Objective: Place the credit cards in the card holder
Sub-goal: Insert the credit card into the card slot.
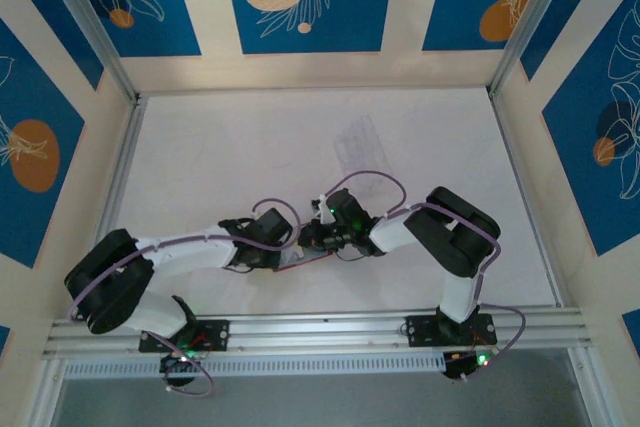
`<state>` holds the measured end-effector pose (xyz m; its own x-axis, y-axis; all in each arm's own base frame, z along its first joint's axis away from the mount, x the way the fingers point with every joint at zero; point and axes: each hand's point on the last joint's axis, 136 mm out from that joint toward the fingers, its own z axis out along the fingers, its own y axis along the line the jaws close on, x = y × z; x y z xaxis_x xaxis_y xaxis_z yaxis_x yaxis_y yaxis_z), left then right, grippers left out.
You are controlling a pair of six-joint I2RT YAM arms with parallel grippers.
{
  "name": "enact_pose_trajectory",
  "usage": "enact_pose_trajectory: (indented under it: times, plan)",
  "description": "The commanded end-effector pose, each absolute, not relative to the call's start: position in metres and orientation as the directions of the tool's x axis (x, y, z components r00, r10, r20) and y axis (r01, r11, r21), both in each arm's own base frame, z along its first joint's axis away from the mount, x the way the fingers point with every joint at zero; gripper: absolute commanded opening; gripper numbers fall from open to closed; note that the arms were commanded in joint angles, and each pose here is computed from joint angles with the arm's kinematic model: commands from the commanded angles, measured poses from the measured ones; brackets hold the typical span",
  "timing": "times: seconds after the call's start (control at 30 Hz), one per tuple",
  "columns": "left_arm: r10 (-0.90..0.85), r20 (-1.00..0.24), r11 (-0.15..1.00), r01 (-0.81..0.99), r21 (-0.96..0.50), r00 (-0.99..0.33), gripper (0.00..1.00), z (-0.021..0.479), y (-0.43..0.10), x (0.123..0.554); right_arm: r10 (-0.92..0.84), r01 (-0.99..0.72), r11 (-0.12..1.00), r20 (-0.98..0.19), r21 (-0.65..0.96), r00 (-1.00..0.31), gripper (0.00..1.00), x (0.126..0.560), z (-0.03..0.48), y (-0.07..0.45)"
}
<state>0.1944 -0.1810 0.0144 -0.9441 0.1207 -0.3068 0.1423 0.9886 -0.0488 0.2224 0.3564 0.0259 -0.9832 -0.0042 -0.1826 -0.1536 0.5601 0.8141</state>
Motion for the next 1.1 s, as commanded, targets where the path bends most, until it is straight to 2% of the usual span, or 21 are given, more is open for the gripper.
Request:
enact_pose_trajectory:
  times: [0.0,0.3,0.47,0.7,0.9,1.0,1.07]
  plan:
    - [0.127,-0.296,0.981,0.165,-0.106,-0.947,0.0,0.004,-0.198,0.2,-0.05,-0.12,0.646,-0.115,0.754,-0.992,0.0,0.203,-0.001,0.343]
    - [0.125,-0.3,0.979,0.167,-0.12,-0.946,0.0,0.003,-0.203,0.202,-0.115,-0.153,0.588,-0.105,0.794,-0.988,0.04,0.193,0.008,0.361]
    - [0.119,-0.304,0.98,0.16,-0.115,-0.945,0.01,0.004,-0.2,0.201,-0.11,-0.144,0.602,-0.097,0.786,-0.989,0.08,0.191,0.006,0.357]
    - [0.102,-0.301,0.987,0.133,-0.085,-0.948,0.01,0.0,-0.188,0.197,-0.115,-0.176,0.669,-0.133,0.723,-0.984,0.29,0.198,0.025,0.335]
    - [0.1,-0.295,0.987,0.131,-0.089,-0.95,0.02,-0.004,-0.189,0.196,-0.144,-0.217,0.697,-0.163,0.684,-0.976,0.35,0.205,0.049,0.328]
    - [0.099,-0.297,0.987,0.132,-0.093,-0.95,0.02,-0.004,-0.19,0.197,-0.151,-0.235,0.714,-0.183,0.66,-0.971,0.32,0.209,0.057,0.327]
    - [0.1,-0.297,0.987,0.133,-0.091,-0.95,0.03,-0.004,-0.189,0.197,-0.161,-0.243,0.739,-0.186,0.628,-0.969,0.16,0.212,0.057,0.328]
